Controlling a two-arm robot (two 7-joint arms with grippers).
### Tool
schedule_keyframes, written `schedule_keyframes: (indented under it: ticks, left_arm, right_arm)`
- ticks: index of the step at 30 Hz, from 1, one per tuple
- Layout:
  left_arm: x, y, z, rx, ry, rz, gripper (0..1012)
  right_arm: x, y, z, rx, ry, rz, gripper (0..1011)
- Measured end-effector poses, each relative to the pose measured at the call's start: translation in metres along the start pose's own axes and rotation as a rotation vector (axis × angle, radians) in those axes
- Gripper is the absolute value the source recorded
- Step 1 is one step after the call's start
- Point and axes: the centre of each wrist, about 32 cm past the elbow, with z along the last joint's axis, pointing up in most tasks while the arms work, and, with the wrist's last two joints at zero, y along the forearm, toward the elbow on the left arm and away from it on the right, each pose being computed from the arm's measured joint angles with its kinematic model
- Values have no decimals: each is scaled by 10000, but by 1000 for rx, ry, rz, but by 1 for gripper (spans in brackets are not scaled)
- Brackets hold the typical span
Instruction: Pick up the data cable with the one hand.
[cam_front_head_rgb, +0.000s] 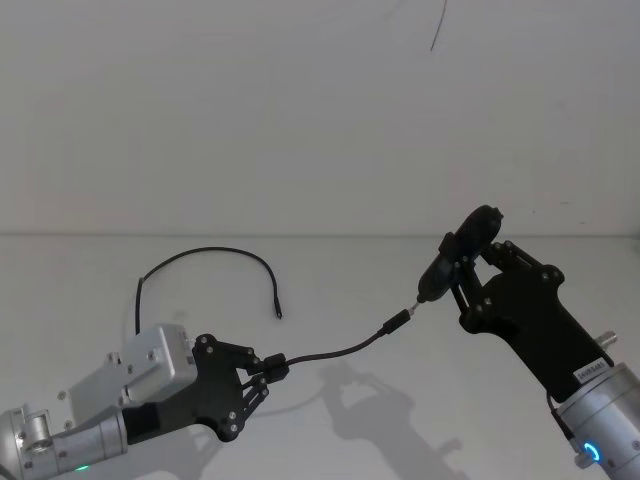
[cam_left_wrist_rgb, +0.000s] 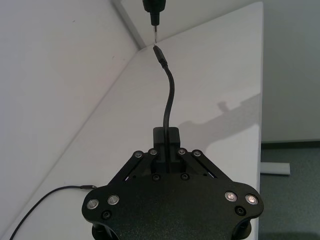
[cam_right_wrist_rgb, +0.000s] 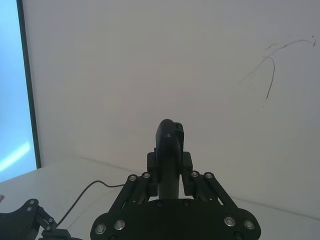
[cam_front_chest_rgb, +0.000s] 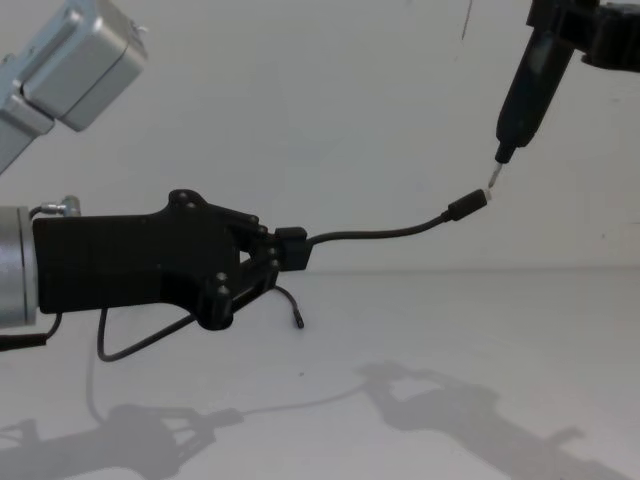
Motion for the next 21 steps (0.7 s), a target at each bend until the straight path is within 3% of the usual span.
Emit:
schedule_keyframes:
  ticks: [21]
  left_arm:
    - [0,2,-1,0,-1,0,46]
  right_arm:
    - [-3,-9,-41,10,14,-21,263]
